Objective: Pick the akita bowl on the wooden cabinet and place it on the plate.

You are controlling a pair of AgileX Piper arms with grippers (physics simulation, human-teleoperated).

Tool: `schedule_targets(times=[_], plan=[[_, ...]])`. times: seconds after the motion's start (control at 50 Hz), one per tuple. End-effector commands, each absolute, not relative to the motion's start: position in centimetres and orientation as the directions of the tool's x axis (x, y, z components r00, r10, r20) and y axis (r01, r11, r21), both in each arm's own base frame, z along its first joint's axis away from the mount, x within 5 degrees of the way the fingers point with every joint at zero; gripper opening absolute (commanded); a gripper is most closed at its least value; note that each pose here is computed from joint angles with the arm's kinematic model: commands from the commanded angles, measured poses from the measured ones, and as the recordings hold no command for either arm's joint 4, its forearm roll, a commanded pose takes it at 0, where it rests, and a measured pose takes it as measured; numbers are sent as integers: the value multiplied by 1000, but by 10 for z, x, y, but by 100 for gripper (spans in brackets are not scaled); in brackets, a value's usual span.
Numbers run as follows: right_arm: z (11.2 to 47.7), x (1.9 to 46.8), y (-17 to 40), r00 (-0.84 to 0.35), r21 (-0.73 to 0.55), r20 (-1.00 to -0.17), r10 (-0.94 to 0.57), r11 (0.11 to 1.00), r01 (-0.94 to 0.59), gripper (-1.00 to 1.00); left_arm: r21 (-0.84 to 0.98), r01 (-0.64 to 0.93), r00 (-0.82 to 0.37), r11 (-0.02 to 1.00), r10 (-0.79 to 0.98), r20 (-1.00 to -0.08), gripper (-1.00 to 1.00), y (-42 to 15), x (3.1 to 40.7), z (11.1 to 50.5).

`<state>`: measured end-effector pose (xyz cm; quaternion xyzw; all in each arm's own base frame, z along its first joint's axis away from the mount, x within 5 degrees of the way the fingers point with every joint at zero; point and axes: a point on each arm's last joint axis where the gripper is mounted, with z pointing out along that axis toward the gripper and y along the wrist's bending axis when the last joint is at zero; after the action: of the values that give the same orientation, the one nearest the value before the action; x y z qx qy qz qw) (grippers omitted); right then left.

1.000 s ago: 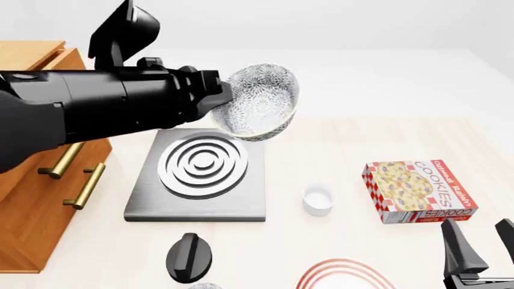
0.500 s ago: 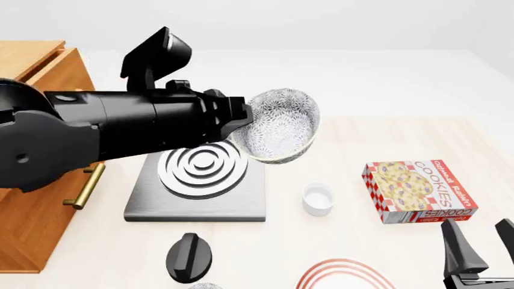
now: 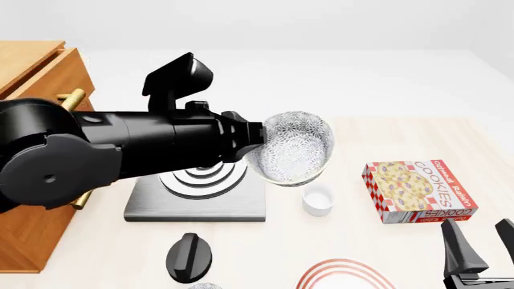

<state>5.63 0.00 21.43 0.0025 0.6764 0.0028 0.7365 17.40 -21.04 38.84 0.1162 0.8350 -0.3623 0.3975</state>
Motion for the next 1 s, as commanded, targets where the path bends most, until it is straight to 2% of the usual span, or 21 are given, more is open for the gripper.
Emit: schedule_targets(times=[0.02,1.0], plan=[[214,56,0,85,8,-996,8,1000,-1,100,-522,486,-670,701,-85,-737,-100,-216,171,381],[214,56,0,85,7,-996,7,1000,-1,100,-552,453,-744,700,-45,-667,-100,-241,167,331]])
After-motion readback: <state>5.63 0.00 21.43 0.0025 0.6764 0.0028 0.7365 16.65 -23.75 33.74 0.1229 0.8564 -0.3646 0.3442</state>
